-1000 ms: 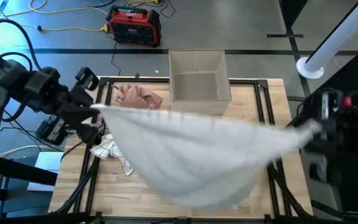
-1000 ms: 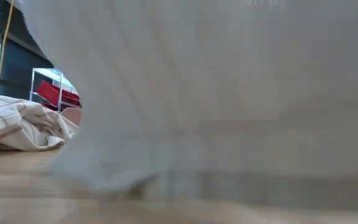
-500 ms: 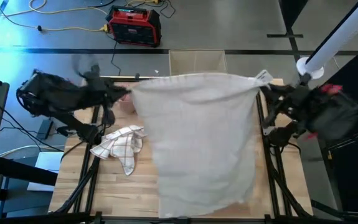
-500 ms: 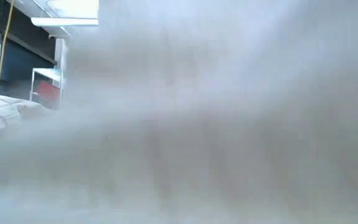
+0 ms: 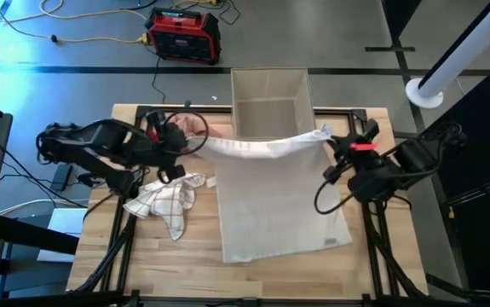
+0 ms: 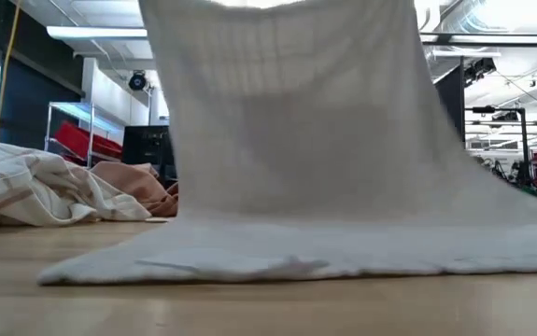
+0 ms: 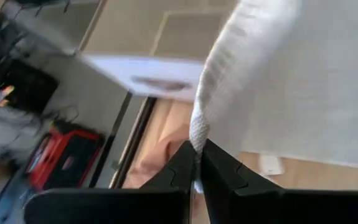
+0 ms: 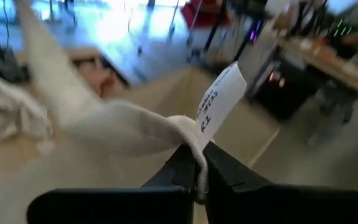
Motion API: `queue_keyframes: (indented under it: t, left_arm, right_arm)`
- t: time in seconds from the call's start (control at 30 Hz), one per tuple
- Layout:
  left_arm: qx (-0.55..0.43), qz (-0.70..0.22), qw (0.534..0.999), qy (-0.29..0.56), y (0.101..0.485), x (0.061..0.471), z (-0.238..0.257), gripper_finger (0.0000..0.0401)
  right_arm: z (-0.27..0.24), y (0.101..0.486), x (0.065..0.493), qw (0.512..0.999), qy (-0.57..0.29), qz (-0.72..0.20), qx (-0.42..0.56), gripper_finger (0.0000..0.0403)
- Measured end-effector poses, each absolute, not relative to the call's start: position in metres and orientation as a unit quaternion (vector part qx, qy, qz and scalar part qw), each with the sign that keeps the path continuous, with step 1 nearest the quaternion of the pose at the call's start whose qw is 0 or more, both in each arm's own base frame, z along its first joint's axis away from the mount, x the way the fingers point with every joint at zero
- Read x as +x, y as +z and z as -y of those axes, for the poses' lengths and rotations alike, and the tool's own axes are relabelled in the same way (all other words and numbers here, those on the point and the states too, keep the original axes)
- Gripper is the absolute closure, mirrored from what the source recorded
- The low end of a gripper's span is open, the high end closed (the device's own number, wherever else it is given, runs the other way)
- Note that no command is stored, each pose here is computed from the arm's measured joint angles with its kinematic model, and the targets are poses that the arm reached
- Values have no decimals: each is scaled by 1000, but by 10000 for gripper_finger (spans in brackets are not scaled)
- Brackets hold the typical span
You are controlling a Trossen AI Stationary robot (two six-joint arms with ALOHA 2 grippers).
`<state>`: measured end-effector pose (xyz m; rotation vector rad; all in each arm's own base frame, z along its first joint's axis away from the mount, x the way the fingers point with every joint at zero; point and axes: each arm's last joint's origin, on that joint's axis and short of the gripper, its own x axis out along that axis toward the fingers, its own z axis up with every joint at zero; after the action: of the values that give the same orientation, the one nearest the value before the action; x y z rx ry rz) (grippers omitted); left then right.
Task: Fold towel
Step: Fold the white striped towel
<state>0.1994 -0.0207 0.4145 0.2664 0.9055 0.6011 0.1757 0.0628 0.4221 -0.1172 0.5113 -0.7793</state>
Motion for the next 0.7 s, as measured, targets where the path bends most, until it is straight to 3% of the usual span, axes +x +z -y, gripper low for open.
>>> queue_keyframes:
  t: [0.33, 0.7]
  left_arm:
    - [116, -421, 861, 261, 368, 233, 1, 394]
    - [160, -405, 844, 312, 371, 234, -22, 394]
  right_arm:
    - [-42, 400, 143, 879, -402, -249, -65, 403]
    - [-20, 395, 102, 888, -415, -199, -7, 403]
